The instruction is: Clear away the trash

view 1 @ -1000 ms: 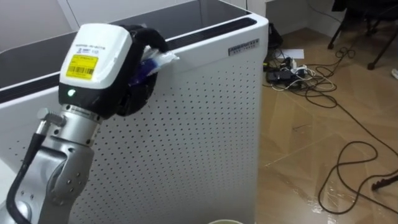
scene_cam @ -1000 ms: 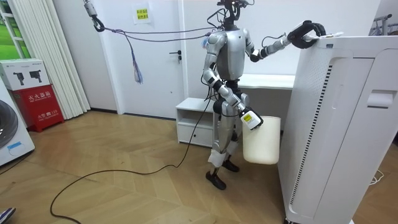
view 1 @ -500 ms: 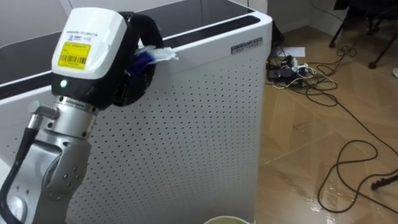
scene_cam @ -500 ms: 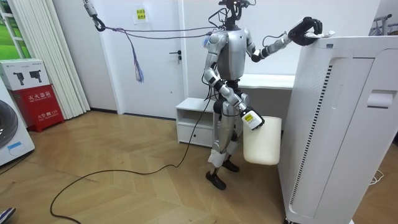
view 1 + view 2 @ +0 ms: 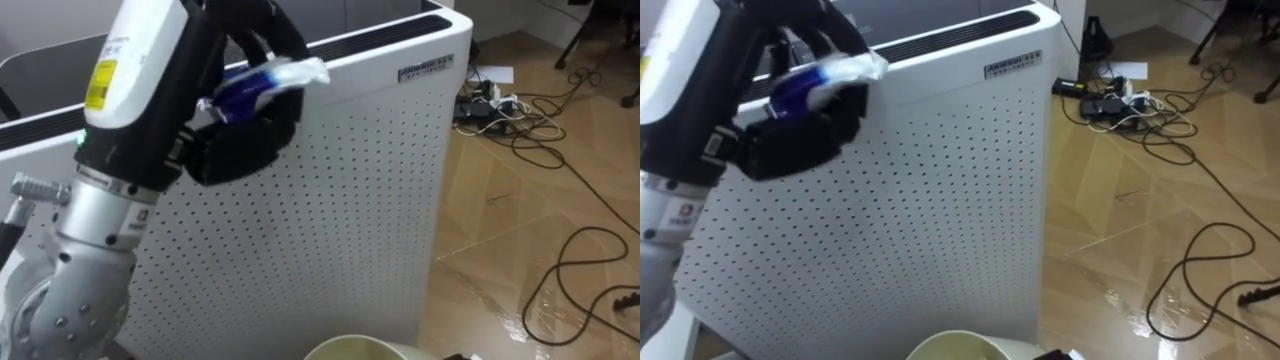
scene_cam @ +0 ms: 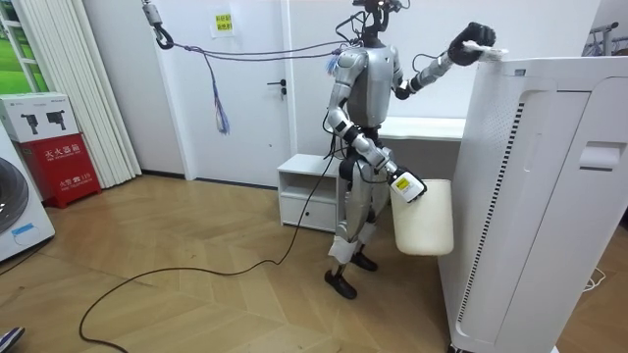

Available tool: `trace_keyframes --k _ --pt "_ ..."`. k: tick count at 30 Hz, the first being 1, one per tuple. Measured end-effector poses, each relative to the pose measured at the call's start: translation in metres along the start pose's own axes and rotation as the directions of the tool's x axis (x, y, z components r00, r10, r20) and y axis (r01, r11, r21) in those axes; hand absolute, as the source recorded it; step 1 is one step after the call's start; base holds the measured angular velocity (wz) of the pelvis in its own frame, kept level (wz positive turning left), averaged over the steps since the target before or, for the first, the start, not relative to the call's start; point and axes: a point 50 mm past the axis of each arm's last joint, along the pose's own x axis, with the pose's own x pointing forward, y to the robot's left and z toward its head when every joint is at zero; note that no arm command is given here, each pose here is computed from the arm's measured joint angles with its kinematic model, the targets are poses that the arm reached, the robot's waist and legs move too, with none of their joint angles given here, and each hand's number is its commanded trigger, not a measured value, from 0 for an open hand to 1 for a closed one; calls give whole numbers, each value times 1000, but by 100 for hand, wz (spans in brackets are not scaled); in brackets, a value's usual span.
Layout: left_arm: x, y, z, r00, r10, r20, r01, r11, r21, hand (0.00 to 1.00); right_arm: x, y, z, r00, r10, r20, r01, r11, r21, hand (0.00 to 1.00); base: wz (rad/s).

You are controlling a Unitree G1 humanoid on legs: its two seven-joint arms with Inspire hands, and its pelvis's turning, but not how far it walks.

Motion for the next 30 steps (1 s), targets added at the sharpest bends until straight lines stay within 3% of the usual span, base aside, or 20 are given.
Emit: trace_keyframes --k 4,9,19,25,28,30 --pt "0 -10 5 997 -77 27 81 976 -204 100 0 4 -2 1000 18 -7 -18 1000 -10 100 5" --pt "1 -14 12 990 -107 88 135 883 -449 100 0 6 -2 1000 28 -9 -28 1000 -12 100 1" --pt "-3 -20 10 980 -174 96 199 853 -482 100 2 12 -11 998 29 -48 -28 999 14 100 3" --pt "-15 -52 -31 950 -304 -76 220 819 -531 100 14 5 2 999 31 -24 -30 999 35 100 5" --pt "-29 -73 -52 911 -370 -181 210 795 -569 100 25 -1 5 999 28 -25 -25 994 104 100 9" --pt "-48 -89 -66 864 -433 -256 205 768 -606 100 28 -5 9 1000 21 -19 -18 990 137 100 7"
